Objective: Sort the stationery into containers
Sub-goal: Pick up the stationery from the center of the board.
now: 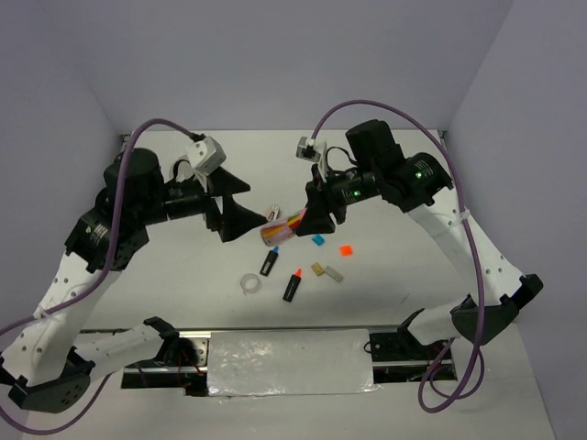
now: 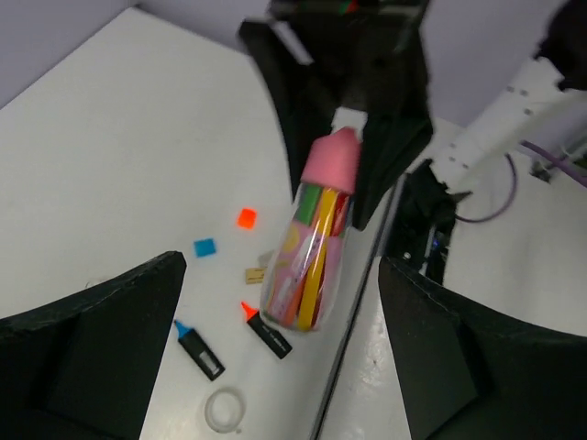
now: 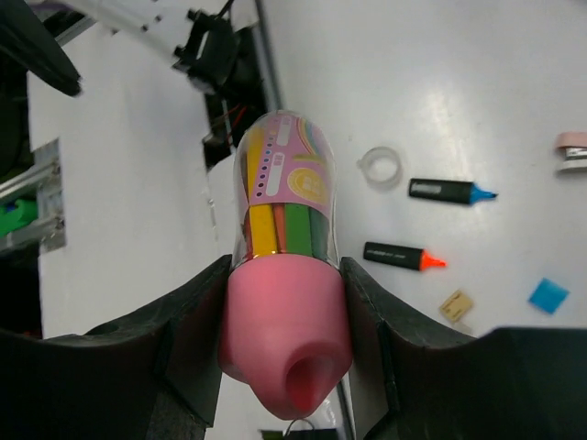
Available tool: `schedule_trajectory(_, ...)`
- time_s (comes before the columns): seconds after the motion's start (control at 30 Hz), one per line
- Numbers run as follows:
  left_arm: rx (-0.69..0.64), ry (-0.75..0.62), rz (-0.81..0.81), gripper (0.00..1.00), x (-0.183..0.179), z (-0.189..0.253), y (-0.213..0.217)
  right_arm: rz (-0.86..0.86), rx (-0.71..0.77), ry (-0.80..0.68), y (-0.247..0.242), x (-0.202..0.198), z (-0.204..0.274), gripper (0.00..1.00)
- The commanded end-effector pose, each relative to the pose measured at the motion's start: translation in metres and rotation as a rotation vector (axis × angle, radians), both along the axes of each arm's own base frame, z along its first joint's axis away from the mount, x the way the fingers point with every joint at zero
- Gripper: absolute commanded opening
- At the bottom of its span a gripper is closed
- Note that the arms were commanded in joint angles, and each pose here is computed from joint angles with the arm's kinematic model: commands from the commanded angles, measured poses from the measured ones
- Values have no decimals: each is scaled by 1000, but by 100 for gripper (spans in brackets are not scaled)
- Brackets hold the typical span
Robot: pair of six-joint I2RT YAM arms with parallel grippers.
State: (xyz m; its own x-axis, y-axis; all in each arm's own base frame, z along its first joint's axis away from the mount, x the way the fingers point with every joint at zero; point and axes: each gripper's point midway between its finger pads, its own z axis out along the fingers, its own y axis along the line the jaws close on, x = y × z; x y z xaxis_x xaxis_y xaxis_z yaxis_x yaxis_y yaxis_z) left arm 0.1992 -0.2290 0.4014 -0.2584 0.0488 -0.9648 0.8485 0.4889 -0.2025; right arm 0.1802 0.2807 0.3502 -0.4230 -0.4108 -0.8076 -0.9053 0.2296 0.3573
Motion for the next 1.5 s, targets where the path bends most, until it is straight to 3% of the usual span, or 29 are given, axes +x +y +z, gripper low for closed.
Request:
schedule_trajectory(0.0,62,-53,-373,99,-33,5,-25,171,69,-13,-11,-40,19,0)
schedule_trajectory(0.13,87,101,-511,99,-46,-18,-33,171,68,-3,-12,-43,20,0)
schedule_trajectory(0.37,51,164,-611,99,-57,-29,-40,182,166,-64,-5,-44,53,0)
schedule_trajectory(0.5,-60,124,-699,99,-69,-5,-47,167,179,-75,2,-35,59,0)
schedule_trajectory(0.7,-121,200,-707,98,-73,-10,-50,170,236,-103,15,-28,78,0)
schedule_trajectory(0.8,-93,220,-700,72,-68,-18,-53,181,237,-93,21,-26,81,0)
schedule_trajectory(0.83,-73,258,-680,49,-67,-24,-52,182,235,-89,22,-26,81,0)
schedule_trajectory(0.87,-67,261,-680,41,-66,-24,-53,189,233,-83,25,-25,79,0)
schedule_trajectory(0.9,-66,255,-676,35,-64,-21,-54,194,236,-79,26,-26,79,2)
schedule_trajectory(0.93,-67,258,-675,17,-64,-20,-54,199,240,-74,27,-27,78,4)
schedule_trajectory(1.0,-79,232,-665,0,-63,-12,-54,186,263,-75,28,-26,80,19)
schedule_trajectory(1.1,-108,182,-624,0,-60,-2,-54,129,339,-86,30,-23,90,53)
schedule_trajectory(1.13,-117,165,-608,0,-59,2,-54,97,408,-153,33,-13,106,71)
schedule_trajectory(1.17,-139,105,-585,0,-56,12,-54,42,418,-79,36,-9,95,79)
schedule_trajectory(1.23,-162,115,-533,0,-51,11,-54,-54,544,-147,28,3,123,82)
schedule_trajectory(1.3,-216,85,-498,0,-48,20,-54,-125,605,-33,24,7,118,82)
schedule_trajectory(1.33,-233,77,-485,0,-47,23,-54,-109,682,-70,21,7,134,82)
schedule_trajectory(1.47,-290,47,-414,0,-39,33,-52,-104,740,11,23,4,132,82)
